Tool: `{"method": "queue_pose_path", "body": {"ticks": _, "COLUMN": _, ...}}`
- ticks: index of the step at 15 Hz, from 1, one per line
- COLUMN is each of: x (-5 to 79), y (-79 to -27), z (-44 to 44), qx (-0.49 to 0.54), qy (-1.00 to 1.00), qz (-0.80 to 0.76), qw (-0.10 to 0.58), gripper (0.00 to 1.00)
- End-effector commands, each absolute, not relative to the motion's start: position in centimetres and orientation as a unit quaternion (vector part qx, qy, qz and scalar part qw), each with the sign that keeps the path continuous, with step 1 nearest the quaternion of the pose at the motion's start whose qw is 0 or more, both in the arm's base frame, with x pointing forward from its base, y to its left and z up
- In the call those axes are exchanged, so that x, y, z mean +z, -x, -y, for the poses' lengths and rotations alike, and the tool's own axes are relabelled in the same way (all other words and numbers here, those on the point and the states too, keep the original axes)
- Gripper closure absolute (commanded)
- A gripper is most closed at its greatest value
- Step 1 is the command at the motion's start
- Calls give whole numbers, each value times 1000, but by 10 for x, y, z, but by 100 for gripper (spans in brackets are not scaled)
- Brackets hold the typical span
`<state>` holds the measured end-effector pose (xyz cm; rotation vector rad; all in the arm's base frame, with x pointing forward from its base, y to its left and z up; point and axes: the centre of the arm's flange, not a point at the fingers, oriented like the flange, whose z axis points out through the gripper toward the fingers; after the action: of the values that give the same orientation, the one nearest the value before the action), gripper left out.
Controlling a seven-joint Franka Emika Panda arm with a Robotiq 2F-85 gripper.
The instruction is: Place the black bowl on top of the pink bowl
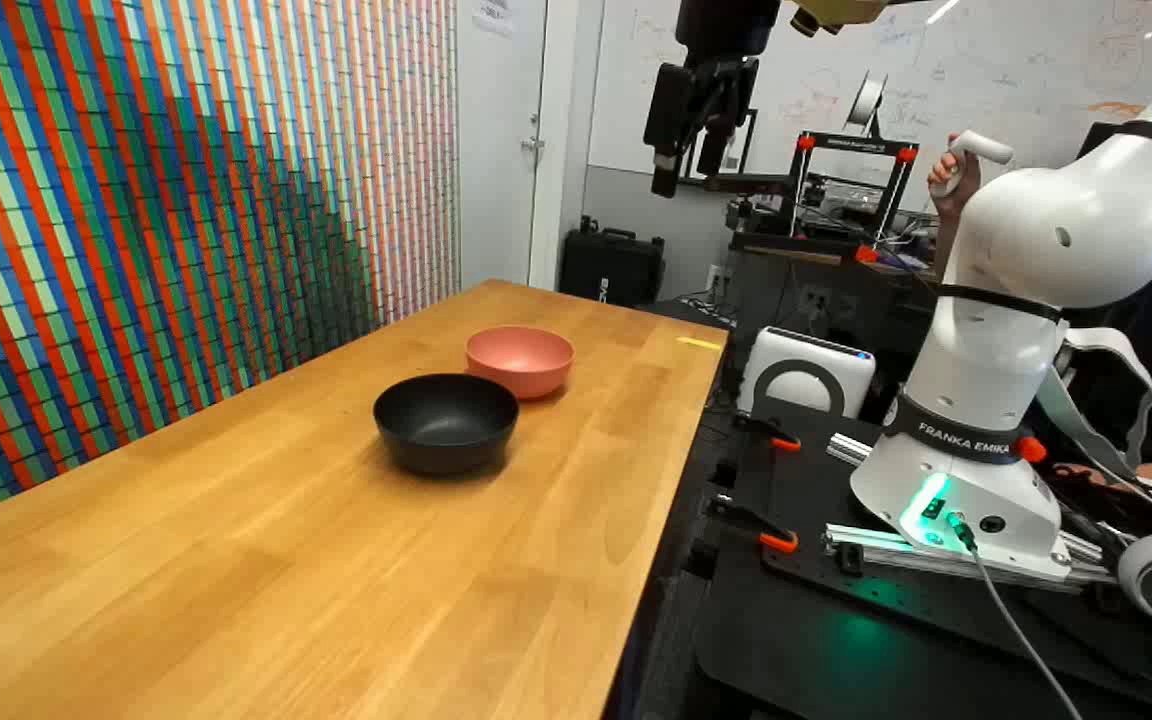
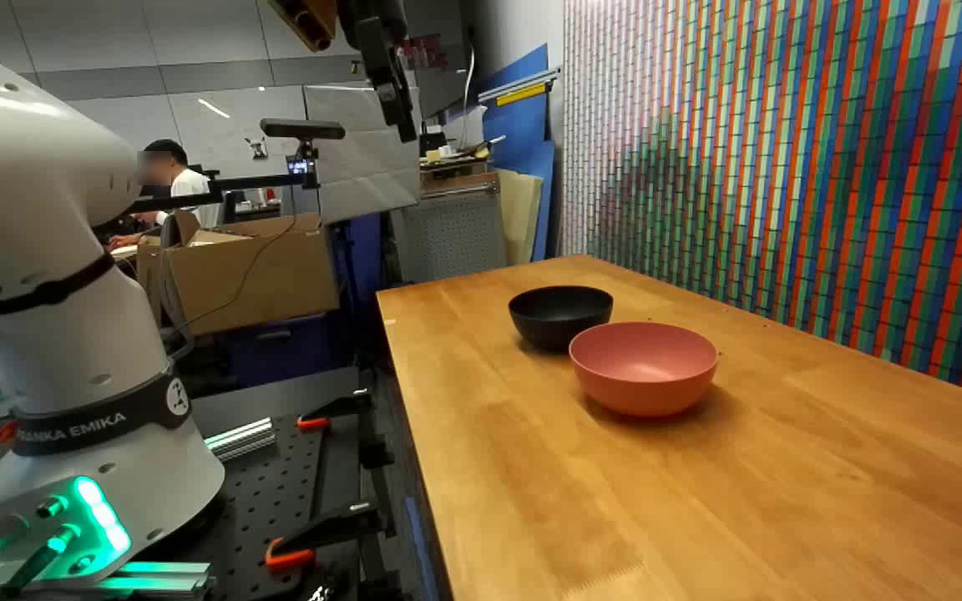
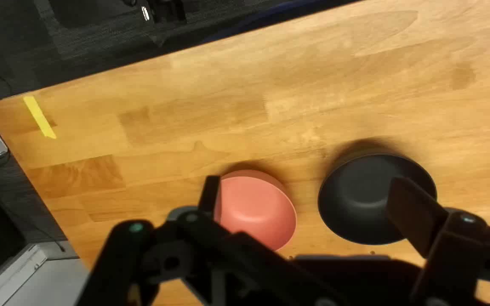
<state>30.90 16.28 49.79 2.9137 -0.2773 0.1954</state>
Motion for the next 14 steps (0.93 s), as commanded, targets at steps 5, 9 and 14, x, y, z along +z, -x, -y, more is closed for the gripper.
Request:
{"method": "queue_pose_path", "body": {"ticks": 5, "x": 503, "y": -309, "z": -164, "qx": 73, "qy": -988, "qz": 93, "qw": 101, "gripper": 0}}
{"method": "queue_pose_path", "body": {"ticks": 9, "x": 496, "y": -328, "z": -169, "qx": 112, "qy": -981, "qz": 96, "qw": 123, "gripper": 0}}
{"method": "queue_pose_path", "body": {"ticks": 14, "x": 457, "y": -364, "z": -202, "qx": 135, "qy": -985, "qz": 87, "qw": 61, "gripper": 0}}
